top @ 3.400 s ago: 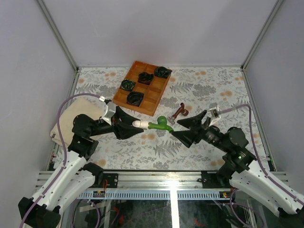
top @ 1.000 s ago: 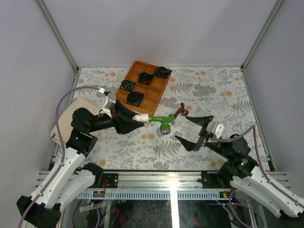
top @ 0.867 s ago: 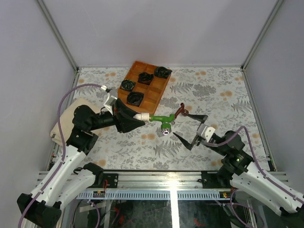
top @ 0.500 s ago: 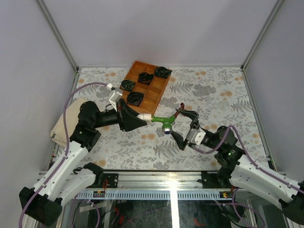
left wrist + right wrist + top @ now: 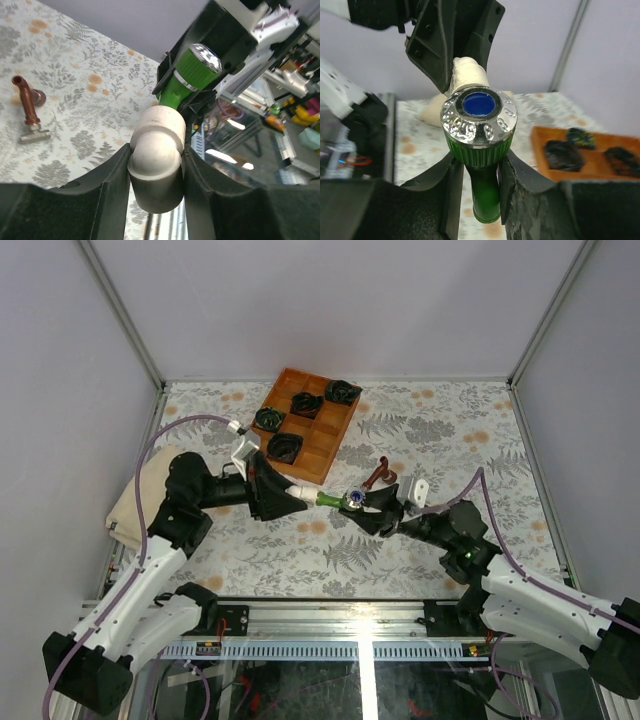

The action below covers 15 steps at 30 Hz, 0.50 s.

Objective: Install the water faucets

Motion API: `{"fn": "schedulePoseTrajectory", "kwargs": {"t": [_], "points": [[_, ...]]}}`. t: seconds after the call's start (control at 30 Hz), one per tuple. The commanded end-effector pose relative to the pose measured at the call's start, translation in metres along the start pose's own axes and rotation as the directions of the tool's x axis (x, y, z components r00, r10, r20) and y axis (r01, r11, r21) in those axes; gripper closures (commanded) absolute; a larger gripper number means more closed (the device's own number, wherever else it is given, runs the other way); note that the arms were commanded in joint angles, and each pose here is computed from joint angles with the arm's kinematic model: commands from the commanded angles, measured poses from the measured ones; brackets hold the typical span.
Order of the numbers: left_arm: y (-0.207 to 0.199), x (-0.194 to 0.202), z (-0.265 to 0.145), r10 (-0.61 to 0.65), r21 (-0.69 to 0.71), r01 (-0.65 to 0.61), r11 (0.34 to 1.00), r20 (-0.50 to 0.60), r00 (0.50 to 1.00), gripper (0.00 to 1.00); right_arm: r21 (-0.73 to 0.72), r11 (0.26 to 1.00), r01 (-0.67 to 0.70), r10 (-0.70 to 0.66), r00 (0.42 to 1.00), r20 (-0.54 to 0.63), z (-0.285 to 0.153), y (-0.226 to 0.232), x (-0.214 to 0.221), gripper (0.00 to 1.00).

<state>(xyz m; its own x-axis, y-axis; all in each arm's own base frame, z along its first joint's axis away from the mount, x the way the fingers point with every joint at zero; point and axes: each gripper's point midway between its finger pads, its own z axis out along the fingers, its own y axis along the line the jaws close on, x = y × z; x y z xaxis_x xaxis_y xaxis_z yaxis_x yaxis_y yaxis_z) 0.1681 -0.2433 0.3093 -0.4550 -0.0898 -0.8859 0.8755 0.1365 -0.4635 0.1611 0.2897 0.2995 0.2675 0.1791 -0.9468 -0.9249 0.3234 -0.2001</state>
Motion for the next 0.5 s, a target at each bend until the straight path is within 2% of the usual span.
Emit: {"fn": "schedulePoseTrajectory", "kwargs": {"t": [0.0, 0.03, 0.07, 0.13, 0.2, 0.27, 0.3, 0.33, 0.37, 0.43, 0.47], "points": [[0.003, 0.022, -0.006, 0.295, 0.054, -0.293, 0.955, -0.038, 0.955, 1.00, 0.024, 0.857, -0.515, 0.506, 0.850, 0.144, 0.009, 0.000, -0.046, 0.86], [0.003, 0.027, -0.008, 0.356, 0.068, -0.353, 0.933, -0.040, 0.934, 1.00, 0.023, 0.804, -0.594, 0.588, 0.801, 0.113, 0.009, 0.001, -0.042, 0.86], [0.003, 0.030, -0.011, 0.411, 0.075, -0.408, 0.910, -0.036, 0.911, 1.00, 0.023, 0.728, -0.685, 0.681, 0.726, 0.095, 0.010, 0.001, -0.038, 0.86], [-0.001, 0.034, -0.015, 0.531, 0.085, -0.528, 0.845, -0.014, 0.847, 1.00, 0.036, 0.521, -0.853, 0.851, 0.522, 0.063, 0.010, 0.000, -0.029, 0.90], [-0.001, 0.037, -0.018, 0.622, 0.087, -0.620, 0.780, 0.001, 0.783, 1.00, 0.045, 0.285, -0.957, 0.958, 0.286, 0.014, 0.010, 0.005, -0.018, 0.91], [-0.002, 0.035, -0.020, 0.690, 0.085, -0.688, 0.721, 0.014, 0.724, 1.00, 0.031, 0.039, -0.999, 0.999, 0.039, -0.021, 0.009, 0.011, -0.010, 0.91], [-0.002, 0.035, -0.021, 0.709, 0.085, -0.707, 0.702, 0.015, 0.705, 1.00, -0.014, -0.055, -0.998, 0.998, -0.054, -0.037, 0.008, 0.014, -0.011, 0.91], [-0.003, 0.034, -0.021, 0.727, 0.085, -0.725, 0.683, 0.014, 0.686, 1.00, -0.089, -0.132, -0.987, 0.990, -0.127, -0.057, 0.004, 0.017, -0.023, 0.90], [-0.003, 0.032, -0.022, 0.745, 0.080, -0.743, 0.664, 0.013, 0.667, 1.00, -0.173, -0.183, -0.968, 0.982, -0.171, -0.080, -0.001, 0.019, -0.037, 0.86], [-0.004, 0.030, -0.022, 0.773, 0.079, -0.771, 0.631, 0.016, 0.634, 1.00, -0.275, -0.247, -0.929, 0.967, -0.218, -0.132, -0.009, 0.022, -0.057, 0.70], [-0.005, 0.028, -0.022, 0.781, 0.074, -0.780, 0.622, 0.020, 0.624, 1.00, -0.291, -0.291, -0.912, 0.954, -0.254, -0.158, -0.011, 0.023, -0.063, 0.65]]}}
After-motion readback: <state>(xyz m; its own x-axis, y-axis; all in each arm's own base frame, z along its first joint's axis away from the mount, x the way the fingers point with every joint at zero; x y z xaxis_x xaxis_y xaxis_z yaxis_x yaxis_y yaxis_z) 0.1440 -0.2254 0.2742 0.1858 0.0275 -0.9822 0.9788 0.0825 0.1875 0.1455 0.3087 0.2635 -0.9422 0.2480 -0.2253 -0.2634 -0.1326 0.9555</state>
